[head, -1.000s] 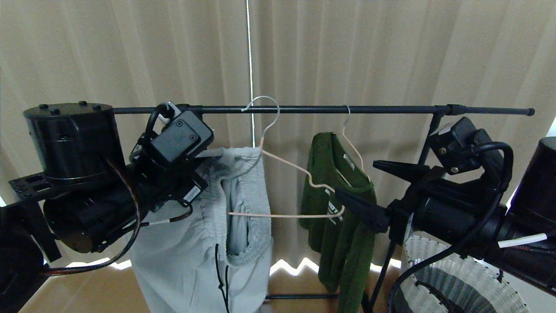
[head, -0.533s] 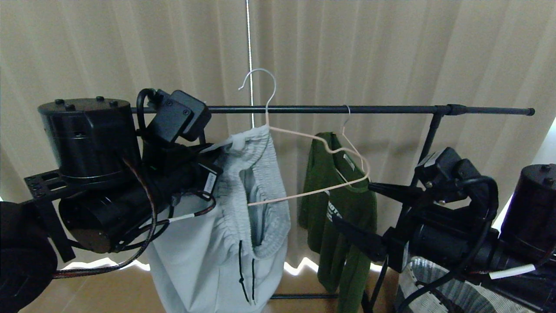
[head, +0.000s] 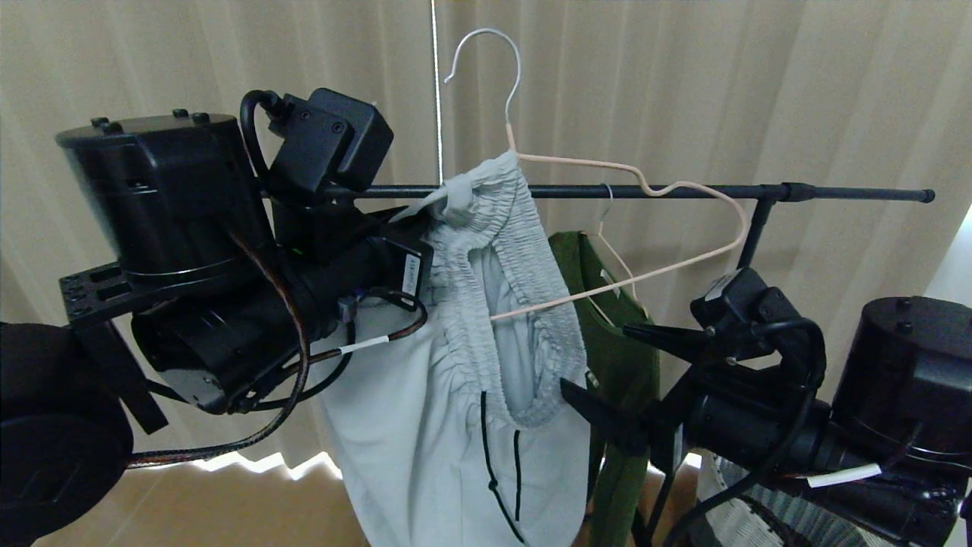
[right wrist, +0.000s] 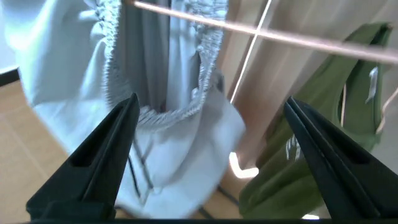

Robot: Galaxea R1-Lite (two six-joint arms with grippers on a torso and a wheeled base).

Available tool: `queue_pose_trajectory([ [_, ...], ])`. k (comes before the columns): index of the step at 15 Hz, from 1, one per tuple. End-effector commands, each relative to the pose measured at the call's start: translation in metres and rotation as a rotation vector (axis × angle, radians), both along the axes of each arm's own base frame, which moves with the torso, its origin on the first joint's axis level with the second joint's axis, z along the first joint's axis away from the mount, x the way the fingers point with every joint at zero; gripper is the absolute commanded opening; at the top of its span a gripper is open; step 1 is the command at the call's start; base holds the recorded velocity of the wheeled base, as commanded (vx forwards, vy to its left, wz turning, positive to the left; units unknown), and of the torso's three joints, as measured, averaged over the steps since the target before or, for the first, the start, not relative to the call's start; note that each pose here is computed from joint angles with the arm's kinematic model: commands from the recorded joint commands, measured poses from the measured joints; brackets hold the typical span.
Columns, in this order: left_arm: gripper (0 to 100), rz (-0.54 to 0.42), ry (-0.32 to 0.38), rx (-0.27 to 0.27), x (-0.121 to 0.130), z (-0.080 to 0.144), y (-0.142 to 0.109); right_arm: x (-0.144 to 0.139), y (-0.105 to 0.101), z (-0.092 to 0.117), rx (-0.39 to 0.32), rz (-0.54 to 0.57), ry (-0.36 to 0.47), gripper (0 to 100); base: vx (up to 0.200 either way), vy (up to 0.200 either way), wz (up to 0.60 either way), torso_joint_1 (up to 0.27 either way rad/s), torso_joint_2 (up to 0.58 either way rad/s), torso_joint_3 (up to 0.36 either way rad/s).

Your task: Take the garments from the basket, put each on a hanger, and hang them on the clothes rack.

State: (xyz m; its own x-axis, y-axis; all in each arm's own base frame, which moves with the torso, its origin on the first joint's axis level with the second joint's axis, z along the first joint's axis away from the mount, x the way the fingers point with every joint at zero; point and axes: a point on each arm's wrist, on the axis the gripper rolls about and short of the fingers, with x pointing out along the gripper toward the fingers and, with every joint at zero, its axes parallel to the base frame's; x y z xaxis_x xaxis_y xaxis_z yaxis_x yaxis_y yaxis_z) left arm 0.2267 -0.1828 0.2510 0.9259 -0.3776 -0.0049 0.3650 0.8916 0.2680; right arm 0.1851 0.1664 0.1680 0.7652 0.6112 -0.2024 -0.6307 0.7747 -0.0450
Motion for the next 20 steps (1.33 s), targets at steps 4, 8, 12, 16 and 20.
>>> queue_pose_trajectory([
  [4,0,-0.033,-0.017,-0.005,-0.007,0.002,-0.007,0.017,0.006,-0.016,-0.025,-0.027,0.025,100,0.0,0.0,0.0,0.0,0.0,0.0],
  [8,0,-0.061,-0.029,-0.01,-0.018,0.006,-0.007,0.026,0.006,-0.02,-0.031,-0.048,0.034,100,0.0,0.0,0.0,0.0,0.0,0.0],
  [12,0,-0.065,-0.044,-0.014,-0.026,0.01,-0.001,0.029,0.007,-0.026,-0.036,-0.053,0.038,0,0.0,0.0,0.0,0.0,0.0,0.0],
  [16,0,-0.019,-0.049,0.041,-0.018,0.005,0.008,0.027,-0.004,-0.022,-0.032,-0.1,0.023,0,0.0,0.0,0.0,0.0,0.0,0.0],
  [20,0,0.059,-0.062,0.135,-0.007,-0.006,0.027,0.029,-0.033,-0.006,-0.024,-0.188,-0.042,0,0.0,0.0,0.0,0.0,0.0,0.0],
])
